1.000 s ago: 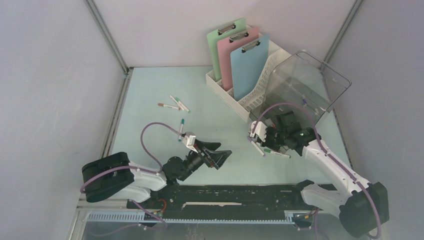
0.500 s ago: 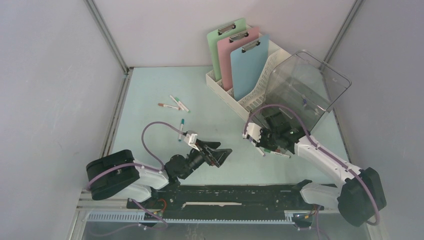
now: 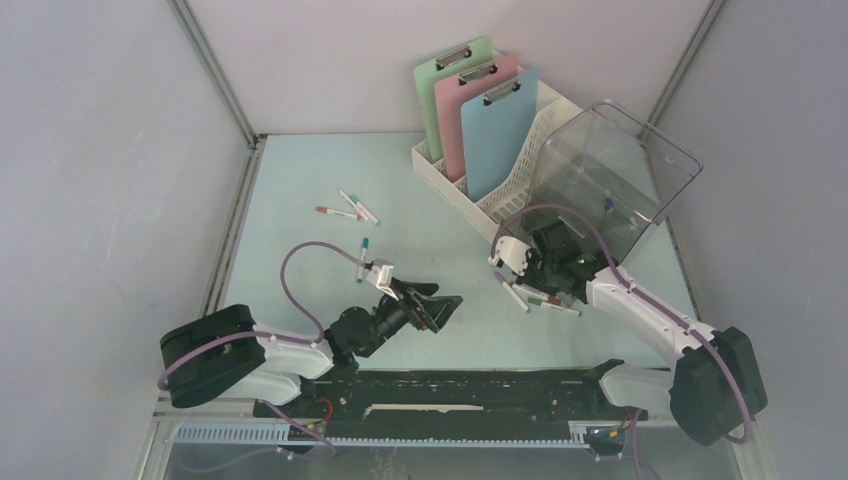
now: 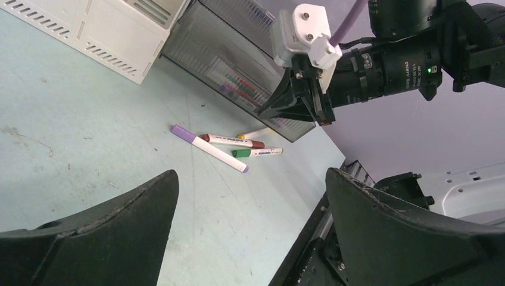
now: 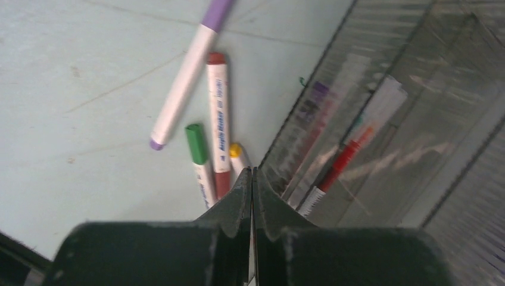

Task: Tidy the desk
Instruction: Close the drawer in the storage box.

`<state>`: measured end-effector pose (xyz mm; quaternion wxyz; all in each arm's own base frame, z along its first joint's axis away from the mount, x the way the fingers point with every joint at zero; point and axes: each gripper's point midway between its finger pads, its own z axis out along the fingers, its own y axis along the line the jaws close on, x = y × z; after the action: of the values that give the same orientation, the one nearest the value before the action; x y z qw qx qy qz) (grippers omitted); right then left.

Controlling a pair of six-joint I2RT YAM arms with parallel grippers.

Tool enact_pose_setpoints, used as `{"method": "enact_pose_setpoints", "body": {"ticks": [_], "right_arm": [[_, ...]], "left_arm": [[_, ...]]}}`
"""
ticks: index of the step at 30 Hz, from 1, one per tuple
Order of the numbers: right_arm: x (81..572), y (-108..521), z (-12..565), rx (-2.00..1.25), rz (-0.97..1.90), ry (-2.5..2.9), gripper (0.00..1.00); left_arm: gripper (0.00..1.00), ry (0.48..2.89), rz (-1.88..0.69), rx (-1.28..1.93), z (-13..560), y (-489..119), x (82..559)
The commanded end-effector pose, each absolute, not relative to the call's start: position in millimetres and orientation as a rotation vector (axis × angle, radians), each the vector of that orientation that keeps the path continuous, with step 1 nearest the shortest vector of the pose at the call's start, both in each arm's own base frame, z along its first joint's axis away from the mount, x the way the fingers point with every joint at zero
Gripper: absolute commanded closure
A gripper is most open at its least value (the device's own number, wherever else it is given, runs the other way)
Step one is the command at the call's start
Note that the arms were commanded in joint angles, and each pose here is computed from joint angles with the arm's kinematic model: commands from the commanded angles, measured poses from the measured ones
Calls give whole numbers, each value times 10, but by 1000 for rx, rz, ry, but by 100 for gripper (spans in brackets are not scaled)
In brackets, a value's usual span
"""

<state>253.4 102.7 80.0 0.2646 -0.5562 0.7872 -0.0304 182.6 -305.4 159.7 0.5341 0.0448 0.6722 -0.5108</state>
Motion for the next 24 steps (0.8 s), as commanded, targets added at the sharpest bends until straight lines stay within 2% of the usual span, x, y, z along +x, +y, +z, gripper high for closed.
{"method": "enact_pose_setpoints", "body": {"ticks": [1,9,17,24], "right_arm": [[2803,781,934,-1302,-257,2162,95],[3063,483,1092,-1043,-403,2173,93],[3221,233,1212,-861,-540,2131,87],[3242,130,1280,-780,-545,2113,84]], "left_arm": [[0,1571,-1192,104,1753,-3071,1902],[0,1590,-1103,104,1783,-2979,1976],[0,1763,-729,91,1862,-2557,2234],[0,1772,-799,41,2096,-2392,2337]]}}
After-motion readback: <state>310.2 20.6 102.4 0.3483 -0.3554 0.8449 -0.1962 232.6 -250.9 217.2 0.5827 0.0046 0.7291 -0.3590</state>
